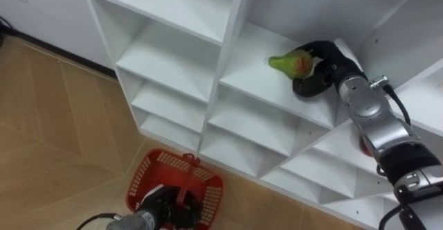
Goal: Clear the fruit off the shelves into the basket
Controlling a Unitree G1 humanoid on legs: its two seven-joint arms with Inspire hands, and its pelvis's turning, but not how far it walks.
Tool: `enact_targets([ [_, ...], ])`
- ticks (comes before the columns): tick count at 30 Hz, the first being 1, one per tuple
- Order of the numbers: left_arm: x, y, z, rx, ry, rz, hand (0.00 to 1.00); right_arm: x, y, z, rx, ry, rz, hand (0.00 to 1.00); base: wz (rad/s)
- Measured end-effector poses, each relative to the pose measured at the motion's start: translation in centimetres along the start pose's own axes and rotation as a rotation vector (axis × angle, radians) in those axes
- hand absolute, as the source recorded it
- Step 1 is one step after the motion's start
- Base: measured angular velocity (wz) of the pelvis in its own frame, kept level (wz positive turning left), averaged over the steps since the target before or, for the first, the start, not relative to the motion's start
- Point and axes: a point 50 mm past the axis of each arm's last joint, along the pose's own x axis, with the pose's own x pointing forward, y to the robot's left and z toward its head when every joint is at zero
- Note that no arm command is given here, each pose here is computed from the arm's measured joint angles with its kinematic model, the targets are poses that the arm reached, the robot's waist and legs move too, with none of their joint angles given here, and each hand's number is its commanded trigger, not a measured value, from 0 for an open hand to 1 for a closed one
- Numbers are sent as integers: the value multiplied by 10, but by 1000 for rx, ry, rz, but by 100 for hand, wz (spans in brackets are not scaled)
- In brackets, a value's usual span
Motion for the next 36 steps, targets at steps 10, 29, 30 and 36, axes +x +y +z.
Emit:
enact_targets([
  [10, 4, -16, 1, -25, -6, -28, 100, -3, 27, -1, 252, -9, 26, 100, 5],
  [29, 5, -21, -5, -57, -3, -19, 100, -29, 58, -22, 498, -41, 89, 100, -9],
  [30, 5, -21, -5, -57, -5, -20, 100, -31, 59, -22, 501, -48, 92, 100, -8],
  [36, 5, -22, -6, -59, 0, -8, 100, -35, 71, -18, 529, -70, 118, 100, -12],
])
